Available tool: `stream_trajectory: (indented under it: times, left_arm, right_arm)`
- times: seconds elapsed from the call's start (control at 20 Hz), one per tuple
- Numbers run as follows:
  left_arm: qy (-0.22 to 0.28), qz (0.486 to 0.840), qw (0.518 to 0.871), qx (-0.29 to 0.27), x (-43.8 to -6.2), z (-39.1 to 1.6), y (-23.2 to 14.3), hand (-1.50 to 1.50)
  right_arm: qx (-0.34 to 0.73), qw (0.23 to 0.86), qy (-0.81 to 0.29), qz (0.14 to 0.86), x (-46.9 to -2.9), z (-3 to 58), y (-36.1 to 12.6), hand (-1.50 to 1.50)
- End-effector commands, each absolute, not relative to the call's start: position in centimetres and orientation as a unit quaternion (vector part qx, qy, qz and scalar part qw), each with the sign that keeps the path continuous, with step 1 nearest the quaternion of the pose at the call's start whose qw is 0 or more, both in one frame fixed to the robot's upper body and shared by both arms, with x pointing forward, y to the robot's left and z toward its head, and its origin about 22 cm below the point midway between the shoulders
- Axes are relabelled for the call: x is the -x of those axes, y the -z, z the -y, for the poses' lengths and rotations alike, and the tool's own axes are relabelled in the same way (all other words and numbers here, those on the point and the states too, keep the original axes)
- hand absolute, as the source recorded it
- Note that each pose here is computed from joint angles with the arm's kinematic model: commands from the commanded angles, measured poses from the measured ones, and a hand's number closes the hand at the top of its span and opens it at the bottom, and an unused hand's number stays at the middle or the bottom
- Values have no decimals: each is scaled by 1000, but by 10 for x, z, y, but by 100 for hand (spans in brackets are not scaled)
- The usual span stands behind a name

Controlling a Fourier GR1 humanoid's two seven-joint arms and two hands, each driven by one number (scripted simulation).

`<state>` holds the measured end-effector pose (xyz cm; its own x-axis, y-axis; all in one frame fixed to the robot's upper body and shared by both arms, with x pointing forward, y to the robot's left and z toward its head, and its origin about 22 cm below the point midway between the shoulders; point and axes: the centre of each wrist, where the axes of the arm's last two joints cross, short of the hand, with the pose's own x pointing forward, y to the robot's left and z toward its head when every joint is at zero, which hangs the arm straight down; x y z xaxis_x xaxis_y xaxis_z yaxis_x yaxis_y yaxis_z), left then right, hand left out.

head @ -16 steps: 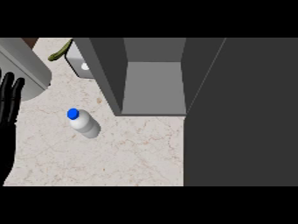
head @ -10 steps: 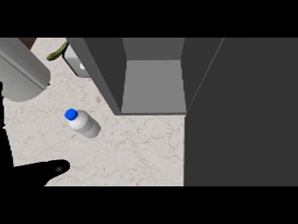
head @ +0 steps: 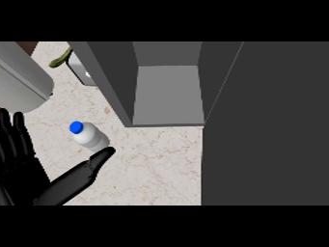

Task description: Pick up the bottled water, place it into the cabinet and close the cabinet

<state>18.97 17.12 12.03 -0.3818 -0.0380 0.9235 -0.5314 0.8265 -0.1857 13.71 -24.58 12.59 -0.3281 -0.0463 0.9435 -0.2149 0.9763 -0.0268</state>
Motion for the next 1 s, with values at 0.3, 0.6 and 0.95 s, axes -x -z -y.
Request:
stream_trajectory:
  times: [0.3, 0.6, 0.95]
  left_arm:
    - [-273, 783, 531, -174, -155, -114, -117, -150]
    - [-267, 783, 531, -187, -150, -119, -118, -150]
    - [-263, 775, 541, -192, -152, -119, -119, -150]
  right_arm:
    - [-96, 580, -69, 806, -87, 257, -156, -150]
    - [-91, 582, -77, 805, -76, 262, -154, -150]
    - [-87, 573, -74, 811, -62, 258, -151, -150]
